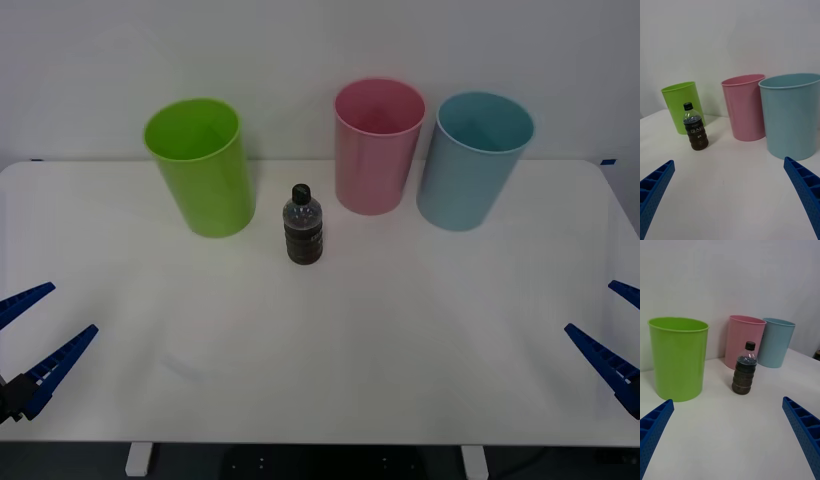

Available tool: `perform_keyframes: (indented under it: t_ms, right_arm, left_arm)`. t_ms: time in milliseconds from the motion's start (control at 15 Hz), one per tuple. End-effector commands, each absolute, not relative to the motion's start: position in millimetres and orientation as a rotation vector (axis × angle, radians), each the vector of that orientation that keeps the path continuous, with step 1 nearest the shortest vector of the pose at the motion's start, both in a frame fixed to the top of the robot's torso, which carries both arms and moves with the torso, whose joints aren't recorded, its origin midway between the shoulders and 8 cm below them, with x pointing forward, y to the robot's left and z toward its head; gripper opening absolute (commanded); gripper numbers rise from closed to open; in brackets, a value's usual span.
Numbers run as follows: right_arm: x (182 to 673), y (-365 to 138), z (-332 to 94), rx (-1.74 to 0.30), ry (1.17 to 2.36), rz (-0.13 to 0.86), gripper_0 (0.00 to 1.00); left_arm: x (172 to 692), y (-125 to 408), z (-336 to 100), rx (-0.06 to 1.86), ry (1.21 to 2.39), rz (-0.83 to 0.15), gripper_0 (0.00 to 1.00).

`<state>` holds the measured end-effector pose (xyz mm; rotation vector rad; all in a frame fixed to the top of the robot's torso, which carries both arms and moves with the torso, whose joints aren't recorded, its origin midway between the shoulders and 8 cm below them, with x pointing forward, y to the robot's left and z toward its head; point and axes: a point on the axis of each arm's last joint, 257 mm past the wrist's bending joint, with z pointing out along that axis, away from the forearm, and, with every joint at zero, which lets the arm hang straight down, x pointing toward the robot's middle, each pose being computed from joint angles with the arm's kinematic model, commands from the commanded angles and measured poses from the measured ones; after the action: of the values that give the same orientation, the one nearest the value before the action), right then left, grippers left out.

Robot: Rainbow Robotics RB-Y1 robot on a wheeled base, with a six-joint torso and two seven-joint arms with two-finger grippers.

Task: Grasp the object on the table and drop it into the matching bin: aluminum can to the light blue bin, PET bottle to the pink bin.

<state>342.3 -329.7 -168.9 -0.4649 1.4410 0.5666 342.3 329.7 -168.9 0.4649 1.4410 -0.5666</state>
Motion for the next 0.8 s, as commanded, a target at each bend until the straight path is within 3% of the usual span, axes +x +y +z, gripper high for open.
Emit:
perform_keyframes:
  t_ms: [67,800]
  right_arm:
    - [339,-329,-175,-0.453,1.451,0.574,1.0]
    - [359,-299,-190,-0.479,1.463,0.586,1.0]
  left_arm:
    - [342,330,-169,0.465,1.441,-0.567,1.0]
    - [342,330,-169,0.465,1.441,-0.567,1.0]
